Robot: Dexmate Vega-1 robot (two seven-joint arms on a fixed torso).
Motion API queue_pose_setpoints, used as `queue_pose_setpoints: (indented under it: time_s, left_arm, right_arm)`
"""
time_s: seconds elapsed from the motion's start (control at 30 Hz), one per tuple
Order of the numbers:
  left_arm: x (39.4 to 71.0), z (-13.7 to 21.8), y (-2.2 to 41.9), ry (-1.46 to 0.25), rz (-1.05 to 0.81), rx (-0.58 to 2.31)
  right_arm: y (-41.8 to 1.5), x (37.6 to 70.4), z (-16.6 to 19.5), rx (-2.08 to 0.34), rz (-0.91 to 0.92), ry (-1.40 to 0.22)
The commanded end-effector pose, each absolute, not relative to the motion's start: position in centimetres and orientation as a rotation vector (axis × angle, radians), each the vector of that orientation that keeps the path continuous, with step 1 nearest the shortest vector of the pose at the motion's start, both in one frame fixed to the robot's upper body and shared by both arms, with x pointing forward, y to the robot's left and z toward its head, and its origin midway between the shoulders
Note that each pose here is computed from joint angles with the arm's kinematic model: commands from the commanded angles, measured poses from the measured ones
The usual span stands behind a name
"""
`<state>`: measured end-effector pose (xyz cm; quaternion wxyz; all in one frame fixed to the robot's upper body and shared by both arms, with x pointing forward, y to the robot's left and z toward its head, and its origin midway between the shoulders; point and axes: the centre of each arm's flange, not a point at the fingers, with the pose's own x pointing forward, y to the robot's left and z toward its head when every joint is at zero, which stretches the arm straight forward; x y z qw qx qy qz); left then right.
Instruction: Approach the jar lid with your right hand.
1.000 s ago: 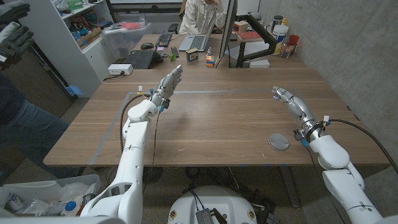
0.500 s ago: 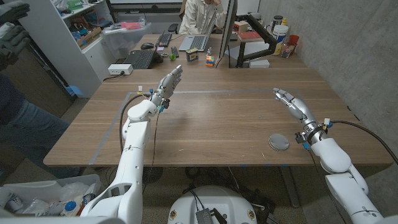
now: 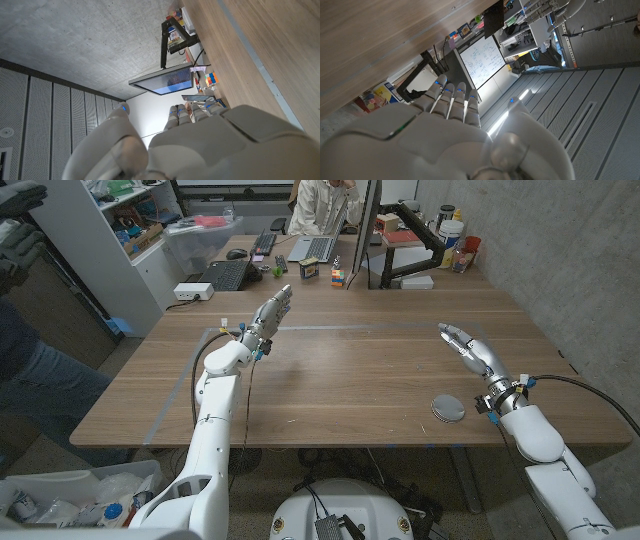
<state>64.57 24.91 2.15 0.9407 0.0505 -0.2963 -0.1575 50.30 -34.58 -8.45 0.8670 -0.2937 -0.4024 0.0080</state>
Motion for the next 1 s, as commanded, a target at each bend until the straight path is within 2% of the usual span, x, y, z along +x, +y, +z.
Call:
queue_pose_setpoints:
  time_s: [0.03, 1.0]
  left_arm:
    - [64.2, 2.4, 24.7, -0.602, -0.335, 0.142]
    - [64.0, 2.2, 24.4, -0.604, -0.332, 0.137]
  right_arm:
    - [-34.4, 50.2, -9.3, -0.653, 0.008, -0.883]
    - [-34.7, 48.6, -9.9, -0.843, -0.041, -0.913]
